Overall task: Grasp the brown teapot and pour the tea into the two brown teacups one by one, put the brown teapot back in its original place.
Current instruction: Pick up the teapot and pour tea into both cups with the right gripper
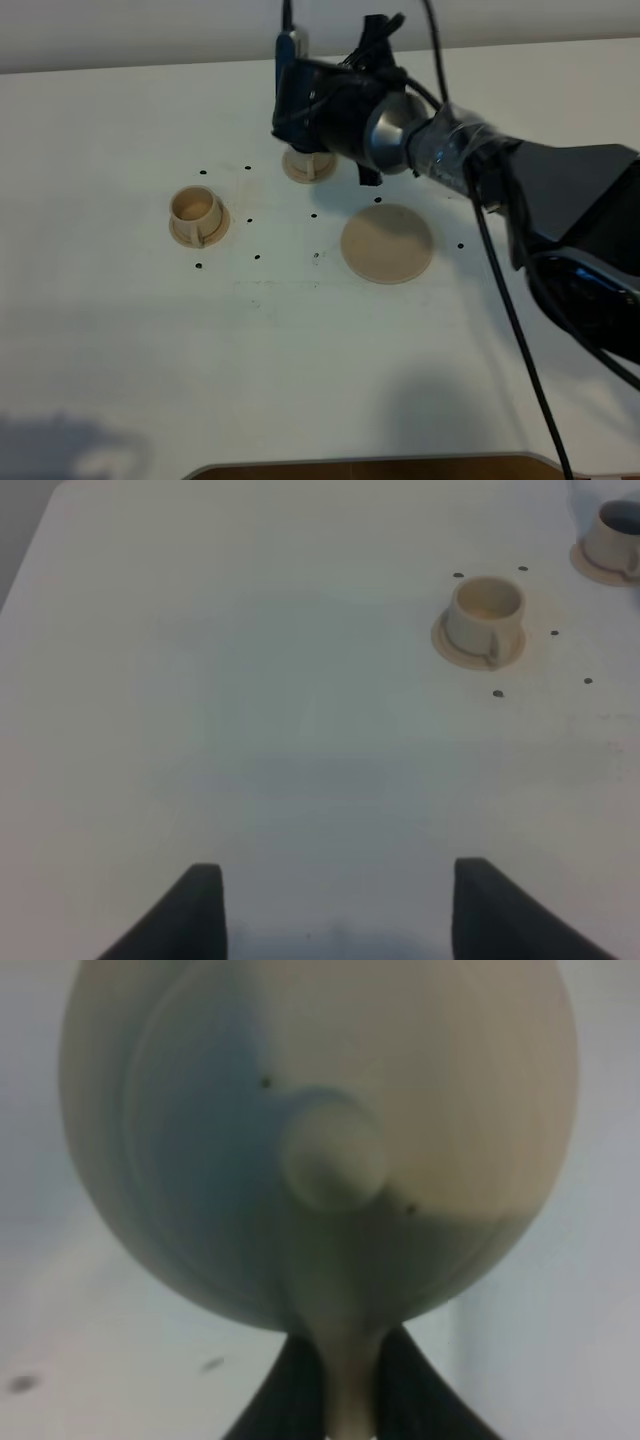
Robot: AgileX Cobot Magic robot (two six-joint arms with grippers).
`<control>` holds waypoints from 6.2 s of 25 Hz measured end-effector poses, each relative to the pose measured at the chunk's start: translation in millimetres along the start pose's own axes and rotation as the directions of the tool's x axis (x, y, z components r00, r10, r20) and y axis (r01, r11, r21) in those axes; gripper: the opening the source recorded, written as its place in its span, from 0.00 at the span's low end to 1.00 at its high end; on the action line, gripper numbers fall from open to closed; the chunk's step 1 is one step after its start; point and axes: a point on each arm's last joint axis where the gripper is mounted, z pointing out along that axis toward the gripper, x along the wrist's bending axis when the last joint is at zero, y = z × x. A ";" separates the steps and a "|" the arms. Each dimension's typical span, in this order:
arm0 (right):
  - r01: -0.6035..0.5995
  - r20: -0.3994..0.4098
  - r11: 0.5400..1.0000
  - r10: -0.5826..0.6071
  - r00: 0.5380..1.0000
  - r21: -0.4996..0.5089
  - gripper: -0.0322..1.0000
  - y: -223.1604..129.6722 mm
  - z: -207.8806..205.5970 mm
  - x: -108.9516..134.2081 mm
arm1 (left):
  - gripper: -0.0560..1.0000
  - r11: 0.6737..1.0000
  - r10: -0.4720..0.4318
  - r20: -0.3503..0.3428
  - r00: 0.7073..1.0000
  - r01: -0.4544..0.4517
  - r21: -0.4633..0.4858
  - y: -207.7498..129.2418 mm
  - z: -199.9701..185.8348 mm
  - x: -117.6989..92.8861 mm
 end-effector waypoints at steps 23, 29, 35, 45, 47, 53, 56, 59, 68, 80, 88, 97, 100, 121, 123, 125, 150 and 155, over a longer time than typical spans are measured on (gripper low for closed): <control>-0.527 -0.554 0.833 0.522 0.649 0.169 0.15 -16.6 -6.3 8.8 | 0.56 1.000 0.000 0.000 1.000 0.000 0.000 0.0 0.0 0.0; -0.509 -0.569 0.839 0.517 0.639 0.192 0.15 -17.7 0.6 21.3 | 0.56 1.000 0.000 0.000 1.000 0.000 0.000 0.0 0.0 0.0; -0.480 -0.547 0.870 0.459 0.700 0.116 0.15 -9.5 -24.7 22.2 | 0.56 1.000 0.000 0.000 1.000 0.000 0.000 0.0 0.0 0.0; -0.333 -0.359 0.931 0.261 0.896 -0.153 0.15 24.9 -90.9 40.6 | 0.56 1.000 0.000 0.000 1.000 0.000 0.000 0.0 0.0 0.0; -0.314 -0.336 0.929 0.237 0.912 -0.198 0.15 31.5 -95.9 45.1 | 0.56 1.000 0.000 0.000 1.000 0.000 0.000 0.0 0.0 0.0; -0.212 -0.251 0.948 0.151 0.956 -0.237 0.15 51.2 -86.3 60.5 | 0.56 1.000 0.000 0.000 1.000 0.000 0.000 0.0 0.0 0.0; -0.152 -0.195 0.953 0.102 0.975 -0.262 0.15 61.4 -86.1 65.3 | 0.56 1.000 0.000 0.000 1.000 0.000 0.000 0.0 0.0 0.0; -0.092 -0.127 0.954 0.057 0.990 -0.286 0.15 70.0 -87.4 67.7 | 0.56 1.000 0.000 0.000 1.000 0.000 0.000 0.0 0.0 0.0; 0.088 0.017 0.960 -0.086 0.996 -0.265 0.15 76.9 -75.5 73.5 | 0.56 1.000 0.000 0.000 1.000 0.000 0.000 0.0 0.0 0.0; 0.241 0.140 0.951 -0.217 0.966 -0.193 0.15 82.4 -57.2 83.3 | 0.56 1.000 0.000 0.000 1.000 0.000 0.000 0.0 0.0 0.0; 0.305 0.187 0.938 -0.274 0.943 -0.165 0.15 82.4 -59.4 81.7 | 0.56 1.000 0.000 0.000 1.000 0.000 0.000 0.0 0.0 0.0; 0.369 0.202 0.920 -0.340 0.918 -0.131 0.15 82.1 -57.1 83.6 | 0.56 1.000 0.000 0.000 1.000 0.000 0.000 0.0 0.0 0.0; 0.390 0.215 0.914 -0.361 0.907 -0.109 0.15 82.8 -53.7 86.5 | 0.56 1.000 0.000 0.000 1.000 0.000 0.000 0.0 0.0 0.0; 0.538 0.368 0.843 -0.494 0.788 -0.021 0.15 94.8 -59.8 99.2 | 0.56 1.000 -0.001 0.000 1.000 0.001 0.000 0.0 0.0 0.0; 0.547 0.380 0.837 -0.503 0.777 -0.010 0.15 95.7 -58.0 100.2 | 0.56 1.000 -0.001 0.000 1.000 0.001 0.000 0.0 0.0 0.0; 0.549 0.384 0.836 -0.504 0.773 -0.009 0.15 96.1 -57.7 100.4 | 0.56 1.000 -0.001 0.000 1.000 0.001 0.000 0.0 0.0 0.0; 0.656 0.476 0.749 -0.615 0.629 0.100 0.15 99.3 -63.6 92.5 | 0.56 1.000 -0.001 0.000 1.000 0.001 0.000 0.0 0.0 0.0; 0.668 0.487 0.735 -0.629 0.606 0.119 0.15 99.7 -64.4 91.1 | 0.56 1.000 -0.001 0.000 1.000 0.001 0.000 0.0 0.0 0.0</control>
